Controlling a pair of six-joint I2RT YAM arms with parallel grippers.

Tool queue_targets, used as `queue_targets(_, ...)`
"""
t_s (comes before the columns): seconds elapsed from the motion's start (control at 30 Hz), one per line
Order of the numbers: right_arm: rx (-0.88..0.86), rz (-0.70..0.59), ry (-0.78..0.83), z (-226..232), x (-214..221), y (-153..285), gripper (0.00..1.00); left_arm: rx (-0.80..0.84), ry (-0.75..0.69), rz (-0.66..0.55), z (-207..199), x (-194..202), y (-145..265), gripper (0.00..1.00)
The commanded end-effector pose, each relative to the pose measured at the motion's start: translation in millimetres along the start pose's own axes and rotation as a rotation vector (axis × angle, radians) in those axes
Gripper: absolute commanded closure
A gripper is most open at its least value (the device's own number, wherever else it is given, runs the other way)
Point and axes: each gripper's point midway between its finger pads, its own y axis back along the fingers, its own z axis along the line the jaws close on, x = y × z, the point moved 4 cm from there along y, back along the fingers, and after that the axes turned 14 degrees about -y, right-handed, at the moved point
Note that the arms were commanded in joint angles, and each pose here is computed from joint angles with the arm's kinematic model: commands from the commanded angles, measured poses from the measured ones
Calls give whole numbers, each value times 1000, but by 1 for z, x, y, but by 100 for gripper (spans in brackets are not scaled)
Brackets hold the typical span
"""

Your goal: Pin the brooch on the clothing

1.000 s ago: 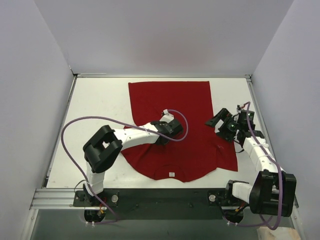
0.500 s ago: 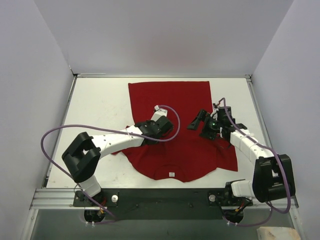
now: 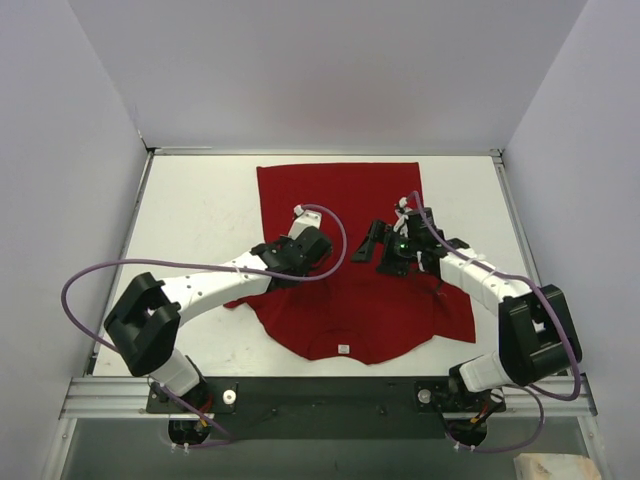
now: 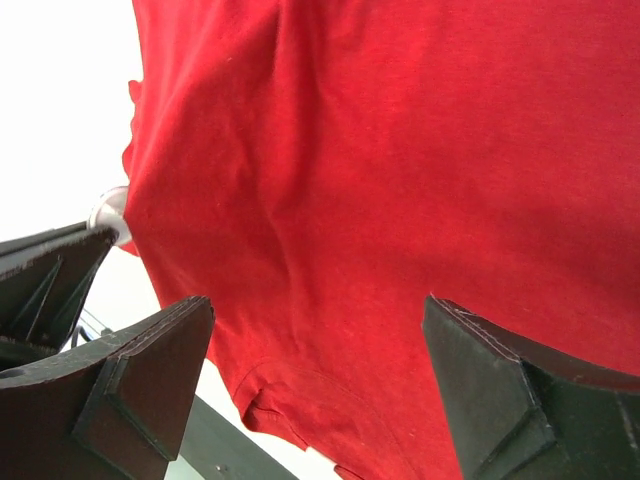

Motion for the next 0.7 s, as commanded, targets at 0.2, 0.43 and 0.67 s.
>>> queue_targets(0.2, -59, 18, 63, 33, 1, -12, 14, -88, 44, -1, 26, -4, 4, 100)
queue_targets(0.43, -68, 43, 82, 40, 7, -18, 16, -66, 65, -36, 29, -10, 11, 100)
queue_targets(0.67, -97, 67, 108, 49, 13, -25, 16, -1, 105, -90, 27, -17, 17, 100)
